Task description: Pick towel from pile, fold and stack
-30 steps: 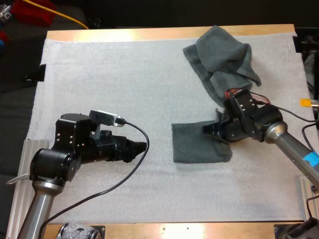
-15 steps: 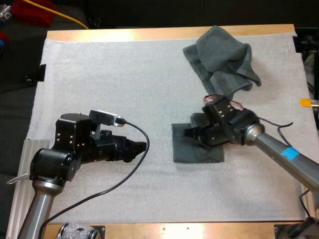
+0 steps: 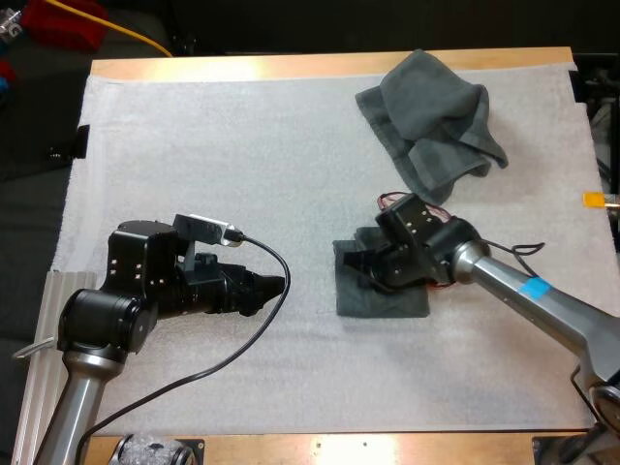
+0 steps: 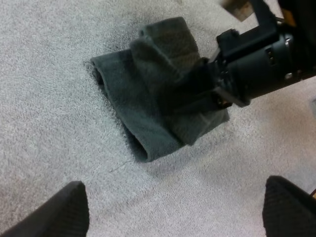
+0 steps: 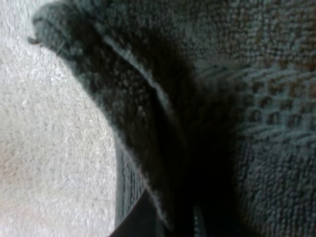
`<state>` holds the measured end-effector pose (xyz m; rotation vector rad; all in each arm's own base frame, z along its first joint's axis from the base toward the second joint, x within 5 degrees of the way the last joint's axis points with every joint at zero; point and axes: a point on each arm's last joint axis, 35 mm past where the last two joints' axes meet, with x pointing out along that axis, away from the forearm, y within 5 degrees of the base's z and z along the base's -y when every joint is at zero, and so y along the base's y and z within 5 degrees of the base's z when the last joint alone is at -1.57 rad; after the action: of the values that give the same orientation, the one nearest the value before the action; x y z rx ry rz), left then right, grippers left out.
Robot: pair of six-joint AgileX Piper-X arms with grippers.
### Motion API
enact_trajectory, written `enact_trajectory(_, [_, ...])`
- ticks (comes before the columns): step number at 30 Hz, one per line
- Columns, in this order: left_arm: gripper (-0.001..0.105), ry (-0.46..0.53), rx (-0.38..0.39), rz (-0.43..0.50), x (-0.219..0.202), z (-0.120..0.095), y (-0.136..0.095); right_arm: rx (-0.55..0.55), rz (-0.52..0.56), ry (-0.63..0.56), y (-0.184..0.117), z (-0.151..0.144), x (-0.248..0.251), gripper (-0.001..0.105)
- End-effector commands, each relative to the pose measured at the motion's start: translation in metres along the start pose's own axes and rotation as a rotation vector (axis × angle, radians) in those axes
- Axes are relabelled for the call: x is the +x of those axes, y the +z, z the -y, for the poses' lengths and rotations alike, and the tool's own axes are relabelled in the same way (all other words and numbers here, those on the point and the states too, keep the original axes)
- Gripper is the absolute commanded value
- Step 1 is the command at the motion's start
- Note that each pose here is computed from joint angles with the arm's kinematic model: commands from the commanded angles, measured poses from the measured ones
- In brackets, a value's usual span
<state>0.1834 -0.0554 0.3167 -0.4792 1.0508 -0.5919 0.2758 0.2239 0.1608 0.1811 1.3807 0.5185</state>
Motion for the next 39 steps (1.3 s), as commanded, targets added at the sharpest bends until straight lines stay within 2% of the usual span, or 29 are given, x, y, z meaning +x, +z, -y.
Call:
enact_trajectory(1, [0.071, -0.01, 0.009, 0.009, -0.002, 0.003, 0.001, 0.002, 0.001, 0.018, 0.002, -0.003, 0.0, 0.0])
enact_trajectory(7, [0.071, -0.017, 0.01, 0.007, -0.002, 0.003, 0.001, 0.023, 0.003, 0.004, 0.003, 0.0, 0.007, 0.0])
enact_trajectory(10, [0.071, -0.017, 0.01, 0.007, -0.002, 0.003, 0.001, 0.016, 0.015, 0.028, 0.005, -0.002, 0.007, 0.007])
enact_trajectory(15, [0.071, -0.015, 0.006, 0.002, -0.002, 0.003, 0.0, -0.011, 0.011, 0.158, 0.008, -0.01, 0.006, 0.048])
enact_trajectory(18, [0.071, -0.015, 0.006, 0.002, -0.002, 0.003, 0.0, -0.042, 0.035, 0.198, 0.009, -0.018, 0.003, 0.061])
enact_trajectory(24, [0.071, -0.022, 0.006, 0.0, -0.002, 0.003, 0.0, -0.108, 0.041, 0.232, 0.001, -0.039, 0.002, 0.06])
enact_trajectory(31, [0.071, -0.027, 0.006, -0.002, -0.002, 0.003, 0.0, -0.114, 0.022, 0.216, -0.005, -0.045, 0.01, 0.06])
enact_trajectory(35, [0.071, -0.036, 0.006, -0.005, -0.002, 0.004, 0.0, -0.129, 0.068, 0.189, -0.004, -0.047, 0.0, 0.06])
enact_trajectory(39, [0.071, -0.036, 0.006, -0.005, -0.002, 0.004, 0.0, -0.164, 0.158, 0.094, -0.004, -0.05, -0.022, 0.06])
